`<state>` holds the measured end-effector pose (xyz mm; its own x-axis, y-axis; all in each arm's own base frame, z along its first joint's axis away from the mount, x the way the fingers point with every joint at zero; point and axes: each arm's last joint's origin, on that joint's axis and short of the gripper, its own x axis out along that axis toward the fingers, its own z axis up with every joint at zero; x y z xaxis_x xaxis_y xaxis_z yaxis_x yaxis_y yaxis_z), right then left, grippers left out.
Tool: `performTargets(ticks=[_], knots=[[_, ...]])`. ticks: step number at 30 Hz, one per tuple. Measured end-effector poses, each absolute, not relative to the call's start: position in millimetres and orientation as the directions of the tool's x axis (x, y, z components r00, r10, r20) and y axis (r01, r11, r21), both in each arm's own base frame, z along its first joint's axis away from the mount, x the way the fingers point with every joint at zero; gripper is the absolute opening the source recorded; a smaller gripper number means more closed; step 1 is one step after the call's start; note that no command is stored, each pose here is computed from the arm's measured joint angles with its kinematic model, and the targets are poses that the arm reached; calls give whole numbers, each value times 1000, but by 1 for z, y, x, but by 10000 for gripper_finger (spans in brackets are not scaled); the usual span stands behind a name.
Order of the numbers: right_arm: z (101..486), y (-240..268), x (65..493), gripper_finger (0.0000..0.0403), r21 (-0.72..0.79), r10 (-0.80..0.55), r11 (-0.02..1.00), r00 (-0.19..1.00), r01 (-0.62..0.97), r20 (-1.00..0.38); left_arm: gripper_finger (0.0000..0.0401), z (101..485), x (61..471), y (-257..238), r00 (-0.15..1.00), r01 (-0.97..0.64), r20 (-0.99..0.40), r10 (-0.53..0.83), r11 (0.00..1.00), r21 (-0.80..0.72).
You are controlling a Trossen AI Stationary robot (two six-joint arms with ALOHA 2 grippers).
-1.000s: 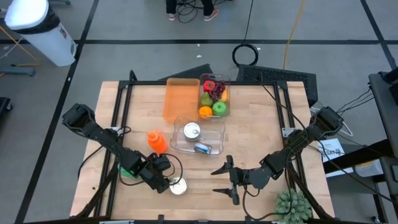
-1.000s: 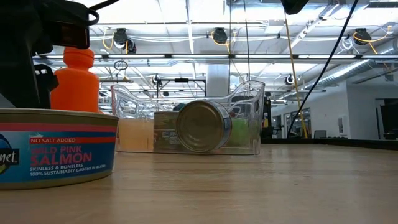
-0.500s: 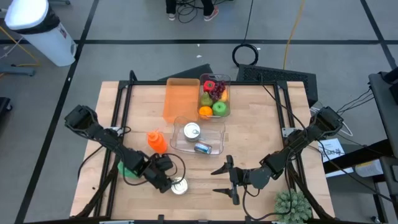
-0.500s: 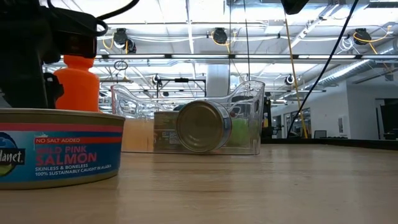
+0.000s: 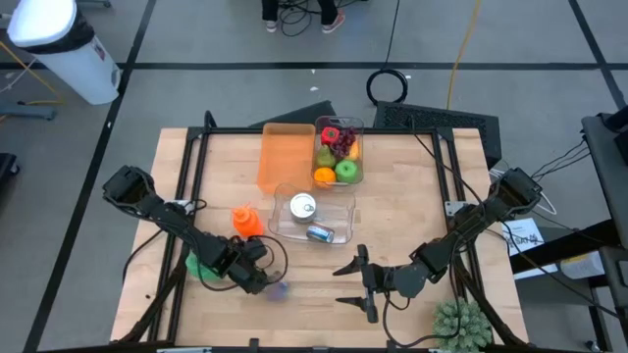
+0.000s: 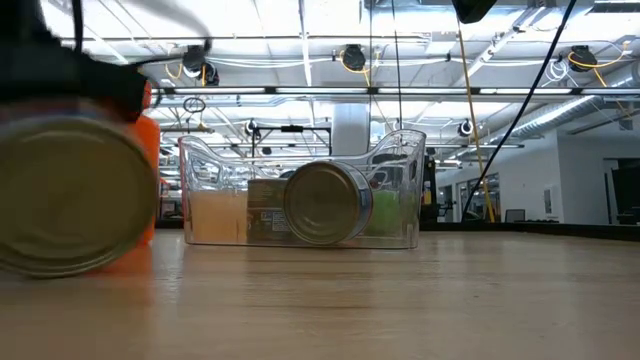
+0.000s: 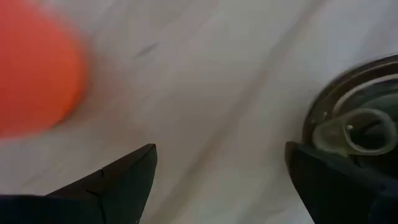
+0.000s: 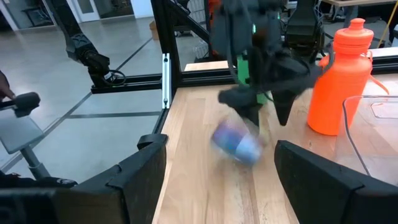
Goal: Pick & Place Food Item
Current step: Put the blue tuna can into the bottom transparent bin
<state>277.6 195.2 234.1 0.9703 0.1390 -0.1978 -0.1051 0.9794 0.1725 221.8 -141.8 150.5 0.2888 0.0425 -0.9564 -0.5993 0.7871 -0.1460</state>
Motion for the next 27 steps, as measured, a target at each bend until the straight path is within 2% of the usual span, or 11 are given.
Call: performTargets(ticks=[3, 11, 20, 27], knots=[[234, 195, 278, 281, 172, 139, 979, 970, -105, -198, 363, 148, 216, -138, 229, -633, -970, 84, 769, -83], [234, 195, 278, 281, 173, 139, 979, 970, -105, -198, 363, 150, 214, -134, 218, -623, -970, 105, 780, -55], [234, 195, 278, 281, 173, 139, 979, 970, -105, -198, 363, 187, 206, -135, 338, -586, -941, 20, 787, -194], [234, 195, 278, 281, 172, 139, 979, 971, -105, -197, 363, 229, 209, -169, 480, -469, -875, -65, 824, -318]])
